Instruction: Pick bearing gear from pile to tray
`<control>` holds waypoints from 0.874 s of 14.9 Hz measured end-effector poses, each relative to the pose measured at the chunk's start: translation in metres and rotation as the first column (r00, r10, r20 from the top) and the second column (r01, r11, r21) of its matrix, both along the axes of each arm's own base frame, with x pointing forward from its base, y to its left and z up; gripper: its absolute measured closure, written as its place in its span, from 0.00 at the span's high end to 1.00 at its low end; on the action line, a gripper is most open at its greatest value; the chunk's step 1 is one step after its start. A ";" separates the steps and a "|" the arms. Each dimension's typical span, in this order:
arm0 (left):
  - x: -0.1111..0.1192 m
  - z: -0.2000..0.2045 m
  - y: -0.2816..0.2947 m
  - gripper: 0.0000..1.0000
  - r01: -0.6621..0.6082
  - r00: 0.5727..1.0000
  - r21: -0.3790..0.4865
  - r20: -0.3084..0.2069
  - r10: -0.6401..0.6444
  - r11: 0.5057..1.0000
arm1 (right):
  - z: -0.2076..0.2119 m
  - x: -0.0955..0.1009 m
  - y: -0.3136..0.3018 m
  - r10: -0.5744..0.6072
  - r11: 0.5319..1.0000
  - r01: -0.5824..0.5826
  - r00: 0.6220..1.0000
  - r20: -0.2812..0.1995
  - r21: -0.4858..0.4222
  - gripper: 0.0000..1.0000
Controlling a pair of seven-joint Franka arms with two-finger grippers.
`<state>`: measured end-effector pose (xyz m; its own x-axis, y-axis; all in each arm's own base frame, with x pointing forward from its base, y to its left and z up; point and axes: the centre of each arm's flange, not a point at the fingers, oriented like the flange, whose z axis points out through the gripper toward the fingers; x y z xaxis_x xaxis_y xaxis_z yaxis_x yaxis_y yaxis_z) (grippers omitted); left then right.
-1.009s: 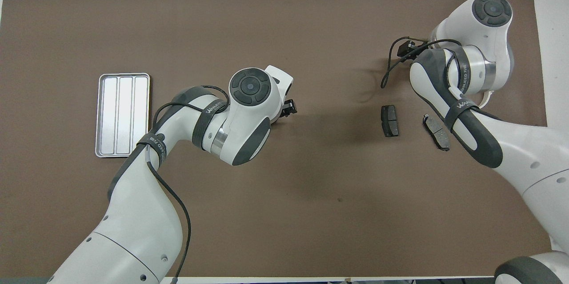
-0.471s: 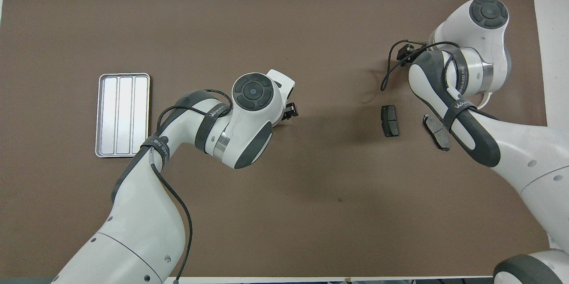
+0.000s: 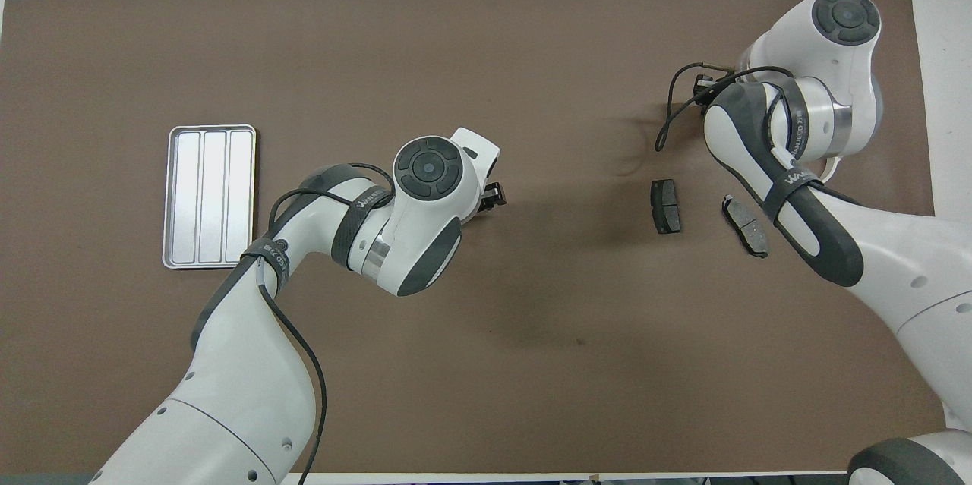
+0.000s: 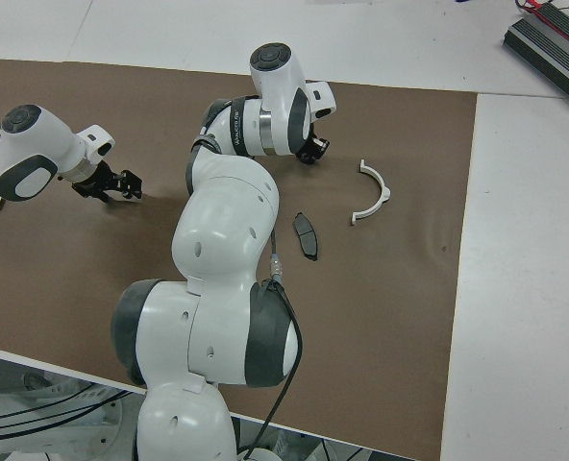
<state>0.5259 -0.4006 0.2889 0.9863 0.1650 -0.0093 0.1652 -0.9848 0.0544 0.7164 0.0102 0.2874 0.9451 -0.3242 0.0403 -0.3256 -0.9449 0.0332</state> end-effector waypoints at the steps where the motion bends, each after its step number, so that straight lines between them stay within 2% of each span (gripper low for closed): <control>1: 0.000 0.001 0.000 1.00 0.000 1.000 -0.001 0.002 0.000 1.000 | 0.000 0.000 0.000 0.000 1.000 0.000 1.000 0.000 0.000 0.35; 2: 0.000 0.003 0.000 0.92 0.000 1.000 -0.002 0.003 0.000 1.000 | 0.000 0.000 0.000 0.000 1.000 0.000 1.000 0.000 0.000 0.35; 4: -0.001 0.003 0.000 0.89 -0.003 1.000 -0.002 0.003 0.003 1.000 | 0.000 0.000 0.000 0.000 1.000 0.000 1.000 -0.001 0.000 0.35; 5: -0.001 0.003 -0.001 0.81 -0.006 1.000 -0.002 0.003 0.006 1.000 | 0.000 0.000 0.000 -0.001 1.000 0.001 1.000 -0.008 -0.001 0.35; 6: -0.002 0.003 -0.002 0.81 -0.009 1.000 -0.002 0.002 0.009 1.000 | 0.001 -0.002 -0.001 -0.003 1.000 0.003 1.000 -0.030 -0.004 0.35; 8: -0.004 0.003 -0.004 0.70 -0.013 1.000 -0.002 0.002 0.013 1.000 | 0.014 -0.002 -0.002 0.002 1.000 -0.003 0.997 -0.081 -0.013 0.35; 9: -0.004 0.003 -0.004 0.70 -0.016 1.000 -0.002 0.002 0.016 1.000 | 0.029 -0.002 -0.001 0.015 1.000 -0.017 0.995 -0.099 -0.015 0.35; 10: -0.003 0.004 -0.004 0.63 -0.020 1.000 -0.002 0.003 0.020 1.000 | 0.049 -0.002 0.003 0.034 0.999 -0.036 0.994 -0.107 -0.017 0.35; 11: -0.003 0.006 -0.003 0.52 -0.026 1.000 -0.004 0.005 0.026 1.000 | 0.074 -0.004 0.009 0.053 0.998 -0.056 0.993 -0.106 -0.020 0.35; 12: -0.003 0.007 -0.003 0.36 -0.031 1.000 -0.005 0.006 0.031 1.000 | 0.100 -0.009 0.018 0.070 0.997 -0.073 0.992 -0.106 -0.024 0.35; 13: -0.003 0.008 -0.004 0.26 -0.034 0.999 -0.006 0.006 0.034 0.999 | 0.125 -0.016 0.028 0.081 0.996 -0.085 0.991 -0.111 -0.030 0.35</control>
<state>0.5226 -0.4044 0.2964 0.9801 0.1983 -0.0043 0.1982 -0.9783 0.0608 0.7001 0.0377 0.4124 0.9681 -0.2445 -0.0551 -0.2385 -0.9663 0.0969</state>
